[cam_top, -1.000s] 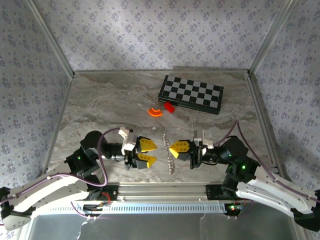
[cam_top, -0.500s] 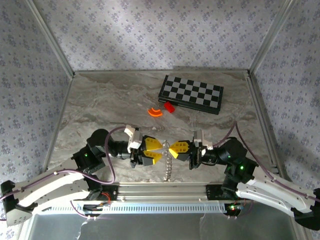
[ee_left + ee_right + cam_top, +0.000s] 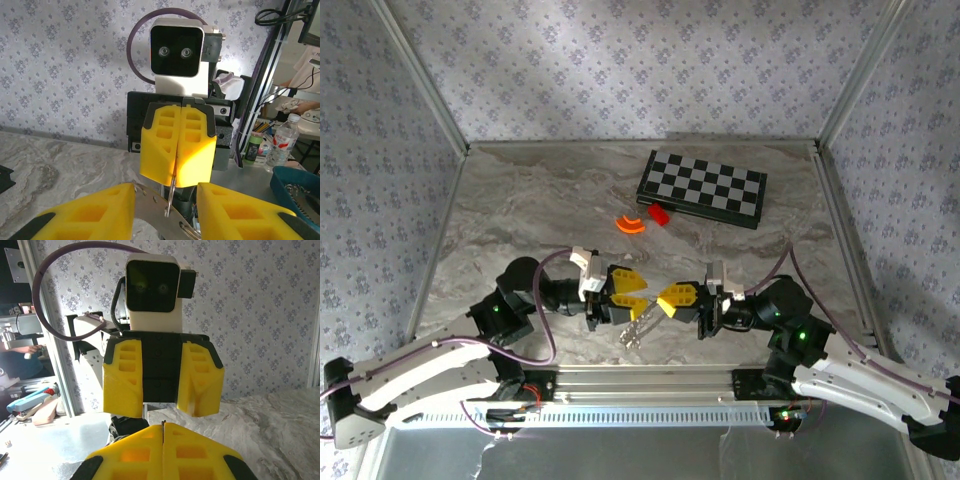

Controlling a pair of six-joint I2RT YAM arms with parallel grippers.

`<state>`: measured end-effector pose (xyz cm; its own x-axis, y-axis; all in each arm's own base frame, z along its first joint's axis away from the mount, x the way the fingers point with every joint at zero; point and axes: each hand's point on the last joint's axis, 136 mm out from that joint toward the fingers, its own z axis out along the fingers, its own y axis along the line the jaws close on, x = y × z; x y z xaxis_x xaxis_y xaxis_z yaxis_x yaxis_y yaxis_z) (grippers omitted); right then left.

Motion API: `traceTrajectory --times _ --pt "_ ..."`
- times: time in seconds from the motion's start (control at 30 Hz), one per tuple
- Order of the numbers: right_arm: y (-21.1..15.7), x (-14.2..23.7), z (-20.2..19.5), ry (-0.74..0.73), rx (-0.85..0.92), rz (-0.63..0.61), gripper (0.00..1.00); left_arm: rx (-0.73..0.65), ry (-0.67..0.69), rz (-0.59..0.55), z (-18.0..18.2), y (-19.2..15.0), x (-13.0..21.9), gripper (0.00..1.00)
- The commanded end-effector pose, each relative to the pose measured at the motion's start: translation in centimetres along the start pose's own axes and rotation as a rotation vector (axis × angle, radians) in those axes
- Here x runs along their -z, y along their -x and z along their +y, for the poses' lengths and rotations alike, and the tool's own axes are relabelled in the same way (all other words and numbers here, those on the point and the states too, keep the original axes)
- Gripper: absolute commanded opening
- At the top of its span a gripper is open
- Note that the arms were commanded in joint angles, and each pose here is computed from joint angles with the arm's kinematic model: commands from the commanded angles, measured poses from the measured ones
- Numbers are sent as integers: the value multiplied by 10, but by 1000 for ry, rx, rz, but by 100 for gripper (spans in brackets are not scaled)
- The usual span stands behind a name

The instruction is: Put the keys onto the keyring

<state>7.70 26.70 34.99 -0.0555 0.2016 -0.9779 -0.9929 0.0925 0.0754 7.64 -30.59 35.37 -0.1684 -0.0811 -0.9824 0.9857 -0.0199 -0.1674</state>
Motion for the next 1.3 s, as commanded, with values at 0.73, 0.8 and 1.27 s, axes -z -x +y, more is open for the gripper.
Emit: traceTrajectory --times 0.73,0.8,1.27 --pt "17 2 4 0 23 -76 0 6 -57 -35 -10 1 -9 21" --pt "16 2 4 -3 24 -73 0 5 -65 -35 -12 1 -10 18" --pt "4 7 -3 -59 23 22 2 -21 -54 17 -14 -5 -10 0"
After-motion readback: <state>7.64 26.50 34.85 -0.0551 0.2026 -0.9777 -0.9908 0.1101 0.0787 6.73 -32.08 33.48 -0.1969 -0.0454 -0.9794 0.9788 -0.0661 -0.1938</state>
